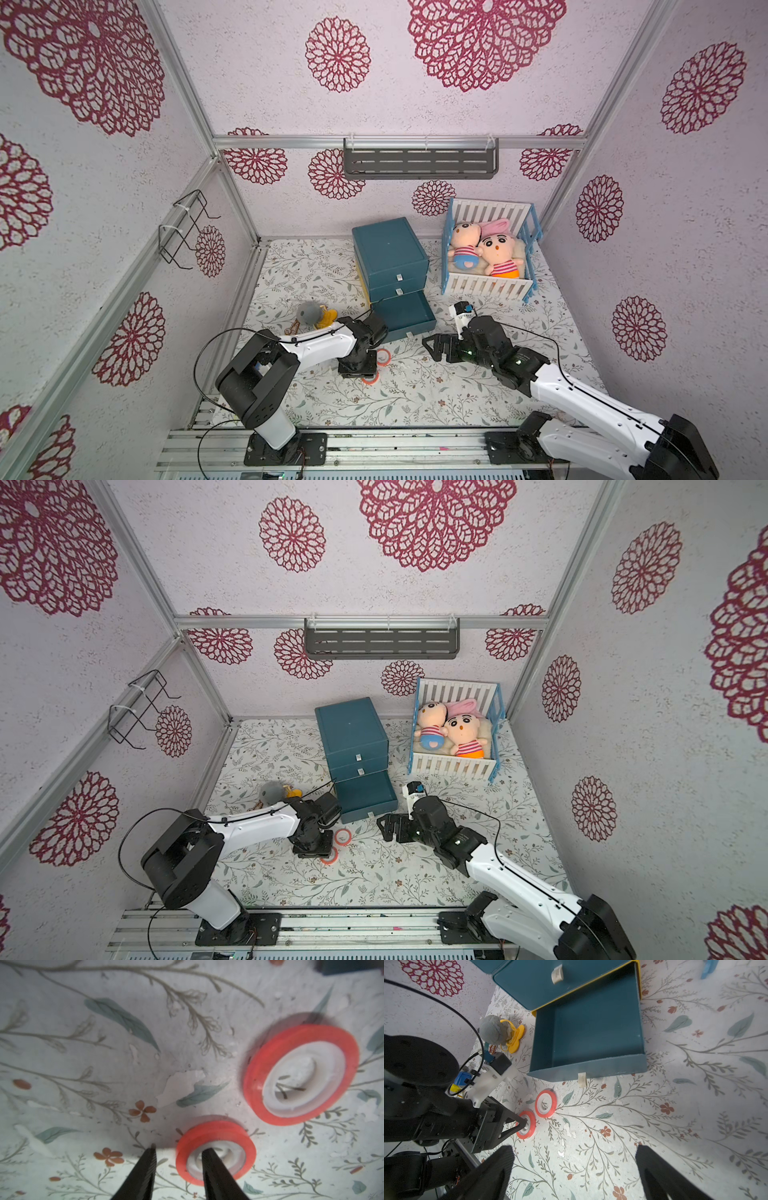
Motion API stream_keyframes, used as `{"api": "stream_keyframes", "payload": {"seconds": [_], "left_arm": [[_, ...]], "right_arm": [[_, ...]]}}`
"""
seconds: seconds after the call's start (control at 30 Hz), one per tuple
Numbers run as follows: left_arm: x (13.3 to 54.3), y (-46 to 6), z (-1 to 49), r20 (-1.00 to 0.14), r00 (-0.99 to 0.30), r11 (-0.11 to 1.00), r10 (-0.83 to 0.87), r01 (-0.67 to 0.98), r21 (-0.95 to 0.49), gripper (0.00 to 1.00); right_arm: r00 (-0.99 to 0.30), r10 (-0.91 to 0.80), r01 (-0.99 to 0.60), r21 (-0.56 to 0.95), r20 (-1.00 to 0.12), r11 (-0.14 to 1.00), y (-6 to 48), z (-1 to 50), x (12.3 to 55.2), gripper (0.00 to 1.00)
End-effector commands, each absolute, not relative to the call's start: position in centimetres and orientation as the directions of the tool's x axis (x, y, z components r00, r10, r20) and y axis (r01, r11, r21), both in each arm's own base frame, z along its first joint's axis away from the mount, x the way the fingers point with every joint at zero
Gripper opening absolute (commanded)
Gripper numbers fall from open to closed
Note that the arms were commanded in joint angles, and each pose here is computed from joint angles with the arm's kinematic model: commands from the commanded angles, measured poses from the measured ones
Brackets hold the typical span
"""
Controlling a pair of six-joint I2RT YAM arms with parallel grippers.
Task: Place the transparent tape into the drawer according to color
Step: Pick up the tape at the center of the board.
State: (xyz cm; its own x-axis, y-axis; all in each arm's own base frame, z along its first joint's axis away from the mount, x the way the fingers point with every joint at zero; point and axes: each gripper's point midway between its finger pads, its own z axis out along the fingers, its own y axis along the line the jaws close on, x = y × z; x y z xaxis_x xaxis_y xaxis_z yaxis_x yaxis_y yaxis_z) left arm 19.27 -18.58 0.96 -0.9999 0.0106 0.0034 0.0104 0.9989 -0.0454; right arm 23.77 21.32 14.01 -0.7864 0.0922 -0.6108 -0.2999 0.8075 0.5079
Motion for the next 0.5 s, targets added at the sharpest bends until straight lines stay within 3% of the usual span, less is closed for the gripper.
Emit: {"api": "stream_keyframes", "payload": {"seconds": [0.0,0.47], "left_arm": [[19.47,-19.17,0.69,0.0,-1.0,0.998,0.029,0.029,-0.053,0.39],[19.68,-19.58,0.58,0.01,-0.999,0.998,0.033,0.032,-0.058,0.12]], "right_arm": [[-0.781,0.126,-0.275,0.517,-0.612,0.811,20.74,14.21,23.94,0.99],[-0.801,0.108,-0.288,0.536,-0.589,0.793,21.23,13.76,23.64,0.99]]}}
